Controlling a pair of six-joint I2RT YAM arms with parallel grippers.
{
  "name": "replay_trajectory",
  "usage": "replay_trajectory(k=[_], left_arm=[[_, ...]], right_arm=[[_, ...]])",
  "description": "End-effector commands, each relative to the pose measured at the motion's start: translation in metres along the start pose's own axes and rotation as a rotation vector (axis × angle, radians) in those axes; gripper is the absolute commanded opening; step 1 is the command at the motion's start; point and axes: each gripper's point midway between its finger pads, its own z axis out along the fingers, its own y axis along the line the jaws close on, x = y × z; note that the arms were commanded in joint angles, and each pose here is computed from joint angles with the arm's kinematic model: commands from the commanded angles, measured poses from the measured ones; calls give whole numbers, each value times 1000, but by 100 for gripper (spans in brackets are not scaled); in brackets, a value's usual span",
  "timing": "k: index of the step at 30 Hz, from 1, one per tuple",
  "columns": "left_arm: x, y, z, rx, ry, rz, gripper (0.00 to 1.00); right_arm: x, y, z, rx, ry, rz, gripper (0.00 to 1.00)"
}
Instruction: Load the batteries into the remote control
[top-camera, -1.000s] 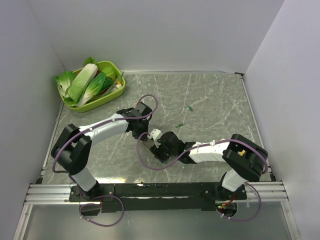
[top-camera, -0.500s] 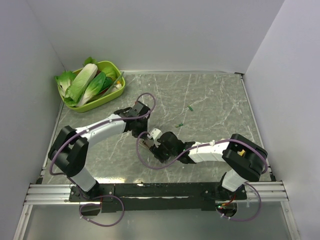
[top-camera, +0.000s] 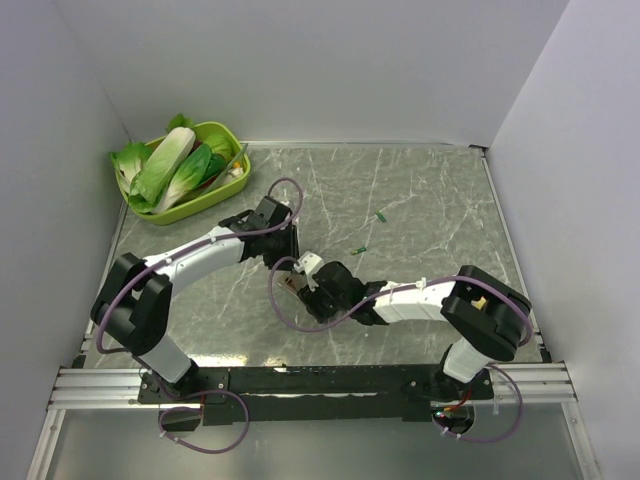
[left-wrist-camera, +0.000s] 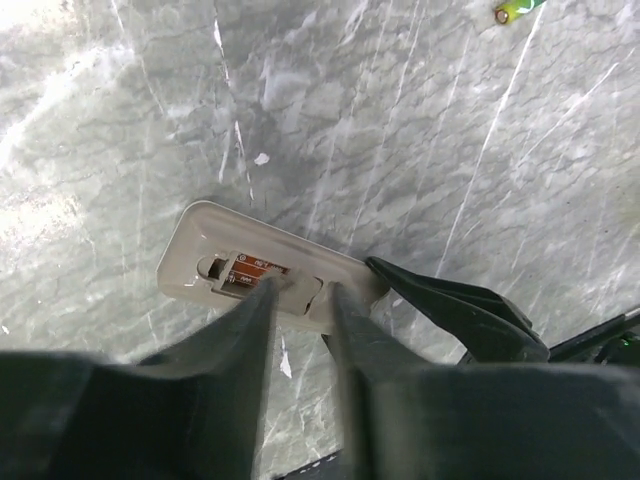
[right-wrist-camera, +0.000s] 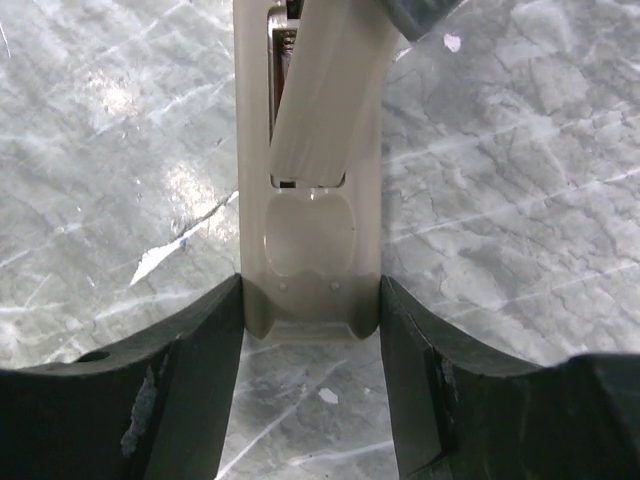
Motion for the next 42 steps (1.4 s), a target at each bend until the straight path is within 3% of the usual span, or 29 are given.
replay_trajectory(k=[1,5,10,11,16,22,26,29,34,37,42], left_arm=[[-55,-34,-10,142,-202,-43,43],[-82,-14,-40,114,-317,-75,62],[-89,18,-57,100,-376,-134,76],[-93,24,-66,98,-400,-142,81],[-74,44,-80,76,-407,-134,87],[-47,54,-101,100,-456,-127,91],[-33,65,-109,83,-484,-115,92],[-22,75,-117,84,-550,-137,93],[-19,79,-136,120,-659,-195,95],[-13,77,-134,153,-655,-206,95],[-4,87,-127,111,-632,-220,95]], right_arm=[[6,25,-2,-100,53,-135,6],[10,21,-10,-90,83,-125,25],[-4,22,-25,-84,84,-102,46],[-12,23,-28,-85,72,-95,54],[-41,21,-53,-72,57,-60,77],[-70,12,-67,-55,70,-4,87],[-74,-12,-73,5,93,76,87],[-83,-1,-77,-73,108,29,87],[-62,-1,-60,-85,223,7,87],[-50,-13,-53,-38,291,29,86],[-47,-2,-47,-111,327,-3,84]])
